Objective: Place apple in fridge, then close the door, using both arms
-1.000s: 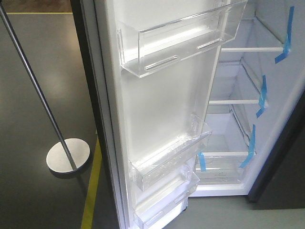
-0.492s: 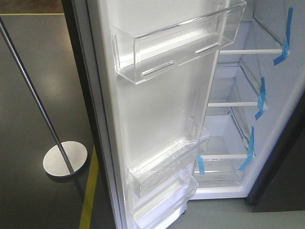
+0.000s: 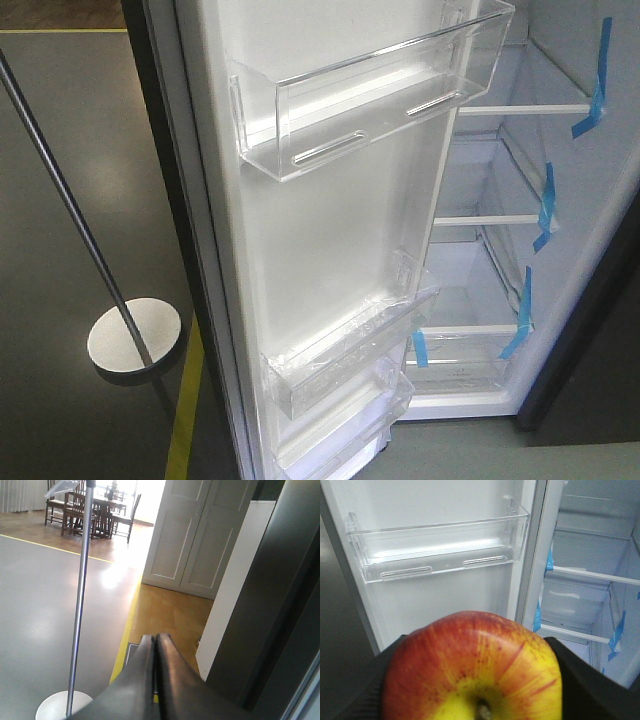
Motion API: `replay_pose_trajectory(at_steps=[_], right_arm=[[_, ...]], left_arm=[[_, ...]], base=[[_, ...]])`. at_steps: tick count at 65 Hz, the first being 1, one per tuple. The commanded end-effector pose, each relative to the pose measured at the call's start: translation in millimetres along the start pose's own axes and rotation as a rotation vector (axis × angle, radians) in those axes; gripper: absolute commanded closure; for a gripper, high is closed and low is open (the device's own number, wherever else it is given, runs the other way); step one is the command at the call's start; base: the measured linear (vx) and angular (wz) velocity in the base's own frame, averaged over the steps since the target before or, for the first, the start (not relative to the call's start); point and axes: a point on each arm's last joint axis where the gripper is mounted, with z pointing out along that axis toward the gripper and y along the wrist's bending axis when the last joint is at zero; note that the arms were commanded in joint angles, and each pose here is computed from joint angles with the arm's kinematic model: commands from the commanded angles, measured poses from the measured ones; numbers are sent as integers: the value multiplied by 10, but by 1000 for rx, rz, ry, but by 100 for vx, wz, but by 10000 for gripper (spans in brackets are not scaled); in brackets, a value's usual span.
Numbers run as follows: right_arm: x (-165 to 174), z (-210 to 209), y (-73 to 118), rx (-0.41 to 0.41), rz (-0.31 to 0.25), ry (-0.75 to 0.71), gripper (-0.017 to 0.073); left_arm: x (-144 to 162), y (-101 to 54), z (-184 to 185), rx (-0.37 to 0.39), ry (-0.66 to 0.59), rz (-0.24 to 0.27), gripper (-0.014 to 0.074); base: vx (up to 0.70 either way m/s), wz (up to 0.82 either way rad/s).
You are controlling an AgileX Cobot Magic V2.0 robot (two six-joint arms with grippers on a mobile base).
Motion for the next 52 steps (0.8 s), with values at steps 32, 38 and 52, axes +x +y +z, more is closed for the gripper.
replay_pose_trajectory(at_steps=[32, 38, 52], right_arm=[[-118, -30, -5, 12, -4, -93, 458], [-118, -30, -5, 12, -4, -93, 458], [-118, -30, -5, 12, -4, -93, 458]], left_arm=[[-103, -44, 1, 32, -64, -13, 600], [-103, -44, 1, 32, -64, -13, 600], [-103, -44, 1, 32, -64, -13, 600]], base=[[0, 0], [0, 0], [0, 0]])
